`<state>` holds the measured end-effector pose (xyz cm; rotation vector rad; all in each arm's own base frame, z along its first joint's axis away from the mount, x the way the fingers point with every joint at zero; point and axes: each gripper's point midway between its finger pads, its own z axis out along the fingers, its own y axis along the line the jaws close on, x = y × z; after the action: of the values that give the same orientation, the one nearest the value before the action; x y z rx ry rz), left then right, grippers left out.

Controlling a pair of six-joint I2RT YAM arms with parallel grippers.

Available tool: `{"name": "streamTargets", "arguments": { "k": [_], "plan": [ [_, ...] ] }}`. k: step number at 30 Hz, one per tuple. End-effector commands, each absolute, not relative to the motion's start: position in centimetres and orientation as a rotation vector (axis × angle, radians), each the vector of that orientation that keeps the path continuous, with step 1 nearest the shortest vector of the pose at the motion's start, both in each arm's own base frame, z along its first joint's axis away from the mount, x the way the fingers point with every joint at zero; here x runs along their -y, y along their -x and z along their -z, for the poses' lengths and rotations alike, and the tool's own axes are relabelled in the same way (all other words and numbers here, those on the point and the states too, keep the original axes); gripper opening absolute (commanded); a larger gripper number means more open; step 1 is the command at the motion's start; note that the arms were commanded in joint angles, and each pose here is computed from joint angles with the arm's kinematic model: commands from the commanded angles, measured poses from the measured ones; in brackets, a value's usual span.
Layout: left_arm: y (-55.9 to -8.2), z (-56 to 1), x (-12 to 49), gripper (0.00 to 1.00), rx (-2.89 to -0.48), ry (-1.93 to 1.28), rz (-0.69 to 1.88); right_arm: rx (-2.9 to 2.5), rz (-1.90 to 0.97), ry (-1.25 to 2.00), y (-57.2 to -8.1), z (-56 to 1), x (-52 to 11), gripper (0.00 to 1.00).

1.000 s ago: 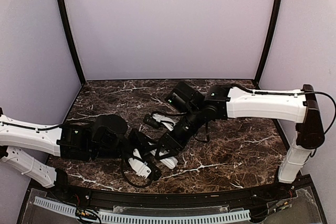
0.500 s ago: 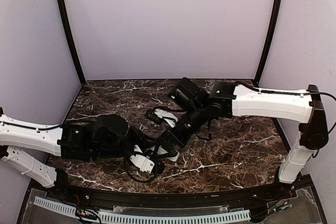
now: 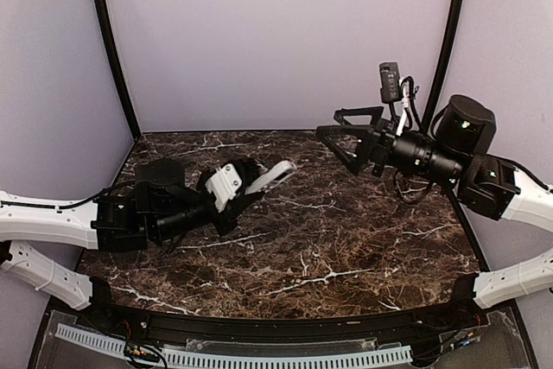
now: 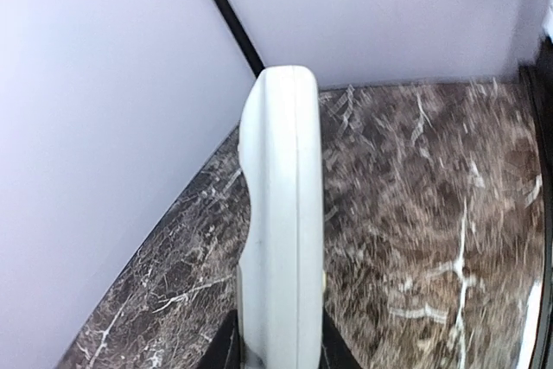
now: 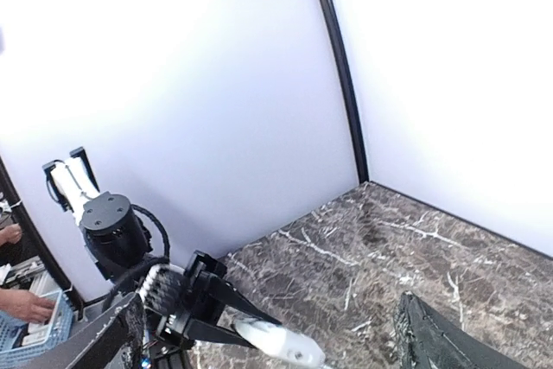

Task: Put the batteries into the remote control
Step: Pass from the right arm to the left, then pass from the left arm to the right

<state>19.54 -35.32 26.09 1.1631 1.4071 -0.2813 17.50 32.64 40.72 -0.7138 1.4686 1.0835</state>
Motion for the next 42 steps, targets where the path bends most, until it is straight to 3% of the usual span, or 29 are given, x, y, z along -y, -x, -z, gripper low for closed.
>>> {"name": "streamTargets", "arguments": {
  "k": [1,9,22,25,39,40,41,42],
  "plan": [
    [-21.0,-35.1,33.9,0.00,-1.359,-0.637,0.620,-1.424,-1.086,0.486,-20.4,-42.0,-34.1,0.90],
    [-22.6,-35.8,33.2,0.00,-1.341,-0.500,0.576,-1.573,-1.148,0.366,-21.8,-38.9,-39.2,0.88],
    [-22.8,-35.1,33.5,0.00,-1.340,-0.515,0.560,-1.507,-1.188,0.477,-22.4,-39.9,-44.6,0.85],
    [-22.8,-35.0,33.6,0.00,-1.338,-0.522,0.555,-1.538,-1.165,0.440,-23.3,-39.4,-45.0,0.75],
    [-22.9,-34.5,33.3,0.01,-1.342,-0.524,0.523,-1.622,-1.204,0.471,-23.0,-37.6,-46.5,0.10],
    [-22.9,-34.4,33.4,0.05,-1.342,-0.532,0.525,-1.629,-1.202,0.471,-23.0,-37.5,-46.5,0.08],
    [-22.6,-34.3,33.6,0.24,-1.336,-0.552,0.538,-1.637,-1.201,0.474,-23.0,-37.4,-46.5,0.07],
    [-22.5,-34.2,33.7,0.35,-1.333,-0.565,0.542,-1.645,-1.198,0.472,-23.2,-37.3,-46.4,0.06]
  ]
}}
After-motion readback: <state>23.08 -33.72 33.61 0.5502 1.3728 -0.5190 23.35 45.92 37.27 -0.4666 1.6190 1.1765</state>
